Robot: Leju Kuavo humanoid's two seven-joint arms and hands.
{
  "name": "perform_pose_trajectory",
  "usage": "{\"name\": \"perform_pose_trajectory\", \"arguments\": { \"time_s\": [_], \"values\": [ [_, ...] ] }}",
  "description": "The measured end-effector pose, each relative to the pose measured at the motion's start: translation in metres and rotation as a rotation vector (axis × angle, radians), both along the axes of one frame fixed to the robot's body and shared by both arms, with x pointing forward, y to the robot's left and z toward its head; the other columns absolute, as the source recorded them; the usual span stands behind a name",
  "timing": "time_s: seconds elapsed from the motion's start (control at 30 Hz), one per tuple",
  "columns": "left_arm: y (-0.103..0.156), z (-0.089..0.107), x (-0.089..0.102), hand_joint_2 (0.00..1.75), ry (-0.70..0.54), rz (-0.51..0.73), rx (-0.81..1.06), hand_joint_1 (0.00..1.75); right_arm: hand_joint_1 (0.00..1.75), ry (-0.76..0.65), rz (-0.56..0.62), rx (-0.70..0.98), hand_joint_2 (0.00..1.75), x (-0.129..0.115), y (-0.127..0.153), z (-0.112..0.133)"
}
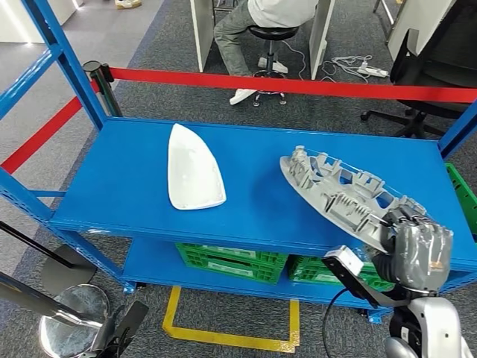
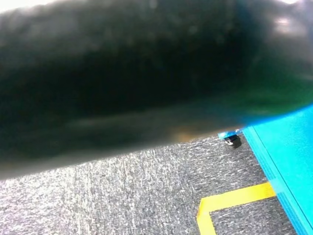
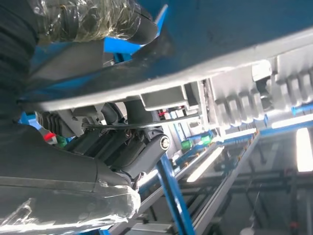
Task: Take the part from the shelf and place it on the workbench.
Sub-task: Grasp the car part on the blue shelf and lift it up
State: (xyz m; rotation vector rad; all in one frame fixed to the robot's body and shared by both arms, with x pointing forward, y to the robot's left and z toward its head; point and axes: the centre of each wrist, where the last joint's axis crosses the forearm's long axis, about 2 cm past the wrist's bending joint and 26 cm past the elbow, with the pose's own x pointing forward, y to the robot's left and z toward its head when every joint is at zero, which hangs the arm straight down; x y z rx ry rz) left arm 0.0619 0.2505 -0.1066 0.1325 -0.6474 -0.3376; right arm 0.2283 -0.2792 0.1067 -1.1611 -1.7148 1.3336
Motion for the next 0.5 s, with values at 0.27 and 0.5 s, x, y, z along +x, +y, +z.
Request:
{"name": "perform_pose_trajectory", "arguments": {
  "time_s": [0.27,0.5],
  "values": [
    [0.000,0.000,0.000,0.00,-0.007,-0.005,0.002,0.00,1.75,-0.061,0.029,0.304,1.75,-0.008,0.005,0.012],
    [0.000,0.000,0.000,0.00,-0.012,-0.012,0.004,0.00,1.75,-0.181,0.040,0.474,1.75,-0.012,0.011,0.026]
  ]
}}
